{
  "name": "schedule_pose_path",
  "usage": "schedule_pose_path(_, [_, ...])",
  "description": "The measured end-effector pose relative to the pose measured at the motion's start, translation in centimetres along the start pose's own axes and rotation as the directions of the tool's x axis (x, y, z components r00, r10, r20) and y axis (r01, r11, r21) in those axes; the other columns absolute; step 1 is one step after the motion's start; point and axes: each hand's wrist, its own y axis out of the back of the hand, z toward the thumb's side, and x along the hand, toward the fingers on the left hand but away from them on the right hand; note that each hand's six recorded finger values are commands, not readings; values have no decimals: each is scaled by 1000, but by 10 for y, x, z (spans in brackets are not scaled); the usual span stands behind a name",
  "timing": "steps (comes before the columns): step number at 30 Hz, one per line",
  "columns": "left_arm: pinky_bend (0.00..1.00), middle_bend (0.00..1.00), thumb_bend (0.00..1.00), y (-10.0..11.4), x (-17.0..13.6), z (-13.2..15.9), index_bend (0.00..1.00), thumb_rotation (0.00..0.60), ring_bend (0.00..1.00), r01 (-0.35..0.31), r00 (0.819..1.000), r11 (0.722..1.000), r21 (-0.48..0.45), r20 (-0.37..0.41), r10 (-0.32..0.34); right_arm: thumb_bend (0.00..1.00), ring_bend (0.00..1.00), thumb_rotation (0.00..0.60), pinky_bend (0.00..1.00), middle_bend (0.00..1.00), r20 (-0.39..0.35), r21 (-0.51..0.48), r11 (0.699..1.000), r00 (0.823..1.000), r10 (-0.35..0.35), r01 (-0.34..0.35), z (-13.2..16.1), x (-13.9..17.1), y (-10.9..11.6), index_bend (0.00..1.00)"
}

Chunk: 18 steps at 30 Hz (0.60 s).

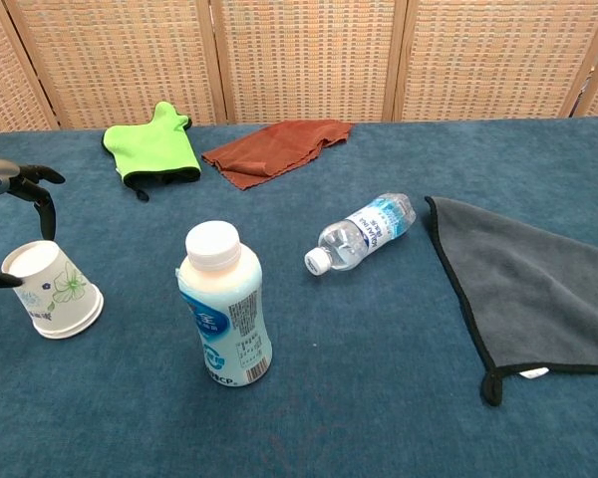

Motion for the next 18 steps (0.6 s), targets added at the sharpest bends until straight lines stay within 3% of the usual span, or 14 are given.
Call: schedule_pose_path(18, [0,0,239,49,-18,-3,454,600,0,-91,996,995,-34,16,91,117,0,600,0,0,0,0,1000,1000,0,0,0,0,0,0])
